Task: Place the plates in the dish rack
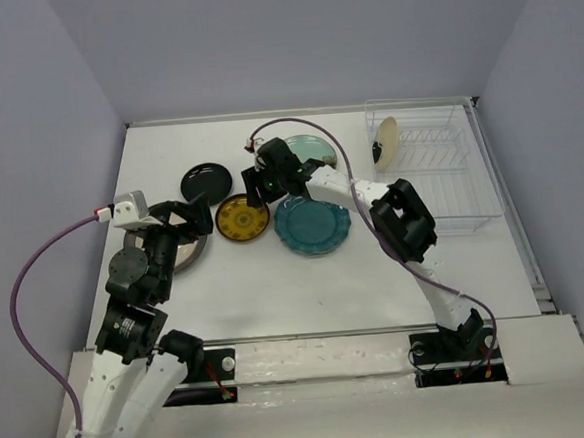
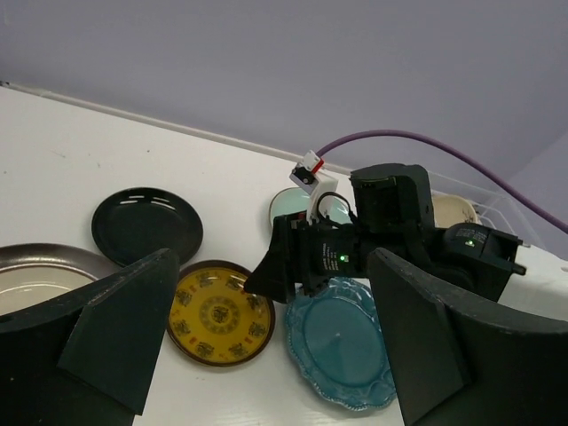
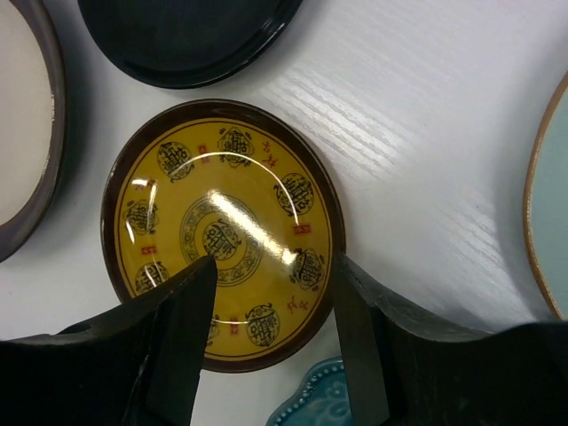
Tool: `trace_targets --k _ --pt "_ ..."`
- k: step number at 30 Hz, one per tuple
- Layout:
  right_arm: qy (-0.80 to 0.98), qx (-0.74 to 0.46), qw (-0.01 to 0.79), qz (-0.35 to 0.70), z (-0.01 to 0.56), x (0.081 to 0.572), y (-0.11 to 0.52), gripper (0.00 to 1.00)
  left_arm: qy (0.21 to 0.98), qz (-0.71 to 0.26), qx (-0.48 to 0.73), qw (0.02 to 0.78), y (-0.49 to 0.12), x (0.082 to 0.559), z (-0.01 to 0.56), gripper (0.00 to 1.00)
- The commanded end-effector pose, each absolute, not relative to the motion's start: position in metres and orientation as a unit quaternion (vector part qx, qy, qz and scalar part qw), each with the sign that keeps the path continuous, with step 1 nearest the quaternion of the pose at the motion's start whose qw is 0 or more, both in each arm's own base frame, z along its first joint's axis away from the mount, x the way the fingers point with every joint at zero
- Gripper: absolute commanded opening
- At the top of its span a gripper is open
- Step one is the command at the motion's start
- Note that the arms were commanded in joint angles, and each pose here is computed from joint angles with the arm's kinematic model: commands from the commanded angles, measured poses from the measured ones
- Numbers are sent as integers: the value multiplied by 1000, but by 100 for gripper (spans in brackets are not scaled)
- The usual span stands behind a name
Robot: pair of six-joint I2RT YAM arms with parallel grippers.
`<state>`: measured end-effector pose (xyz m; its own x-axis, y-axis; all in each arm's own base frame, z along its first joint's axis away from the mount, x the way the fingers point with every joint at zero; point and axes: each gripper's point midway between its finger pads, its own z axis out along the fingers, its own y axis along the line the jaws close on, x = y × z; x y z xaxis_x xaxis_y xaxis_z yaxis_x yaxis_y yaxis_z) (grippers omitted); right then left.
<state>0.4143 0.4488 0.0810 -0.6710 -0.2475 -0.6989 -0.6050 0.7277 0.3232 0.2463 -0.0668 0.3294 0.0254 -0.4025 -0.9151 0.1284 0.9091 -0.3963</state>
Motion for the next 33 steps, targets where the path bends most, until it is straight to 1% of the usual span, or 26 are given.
trace_targets --k 1,5,10,11,12,13,14,17,18,19,22,25,26,27,28,29,30,32,33 --pt "875 -238 343 243 83 431 443 60 652 -203 -97 724 -70 245 350 99" --pt "886 -235 329 226 63 431 438 59 651 -204 -94 725 -71 245 351 99" --pt "895 -242 284 246 41 415 443 56 653 -205 -91 724 -72 245 351 99" --pt "896 -240 279 247 36 414 443 54 653 -205 -91 723 -72 245 350 99" --pt "897 -242 272 252 33 411 444 46 653 -205 -91 723 -72 245 350 99" --pt "897 -242 268 256 32 409 444 41 654 -204 -91 723 -72 246 350 99" --pt "895 -244 265 264 34 407 446 31 656 -204 -90 721 -73 246 348 99" --pt "893 -242 271 265 40 406 445 17 657 -203 -90 721 -73 247 348 99" --pt "891 -240 283 262 50 409 443 8 657 -201 -90 721 -72 247 348 99" --pt "890 -239 289 260 55 410 442 7 657 -200 -91 721 -72 247 348 99" --pt "888 -234 306 250 68 412 436 7 656 -197 -93 722 -70 247 348 99" --pt "880 -227 335 251 97 410 427 7 656 -197 -93 723 -70 247 349 99" --pt "866 -222 364 262 129 411 426 7 656 -197 -93 722 -70 247 348 99" --pt "868 -214 370 253 130 408 416 7 656 -198 -93 722 -70 247 348 99" --pt "862 -209 386 253 144 407 411 7 655 -198 -93 723 -70 246 349 99" --pt "838 -188 436 268 193 415 398 7 655 -198 -93 723 -70 246 350 99" --pt "840 -172 447 257 195 416 381 7 655 -198 -93 724 -70 246 350 99" --pt "828 -127 491 240 228 429 346 7 655 -198 -92 723 -70 245 350 99" --pt "810 -72 541 213 271 444 301 7 655 -200 -88 724 -71 245 350 99"
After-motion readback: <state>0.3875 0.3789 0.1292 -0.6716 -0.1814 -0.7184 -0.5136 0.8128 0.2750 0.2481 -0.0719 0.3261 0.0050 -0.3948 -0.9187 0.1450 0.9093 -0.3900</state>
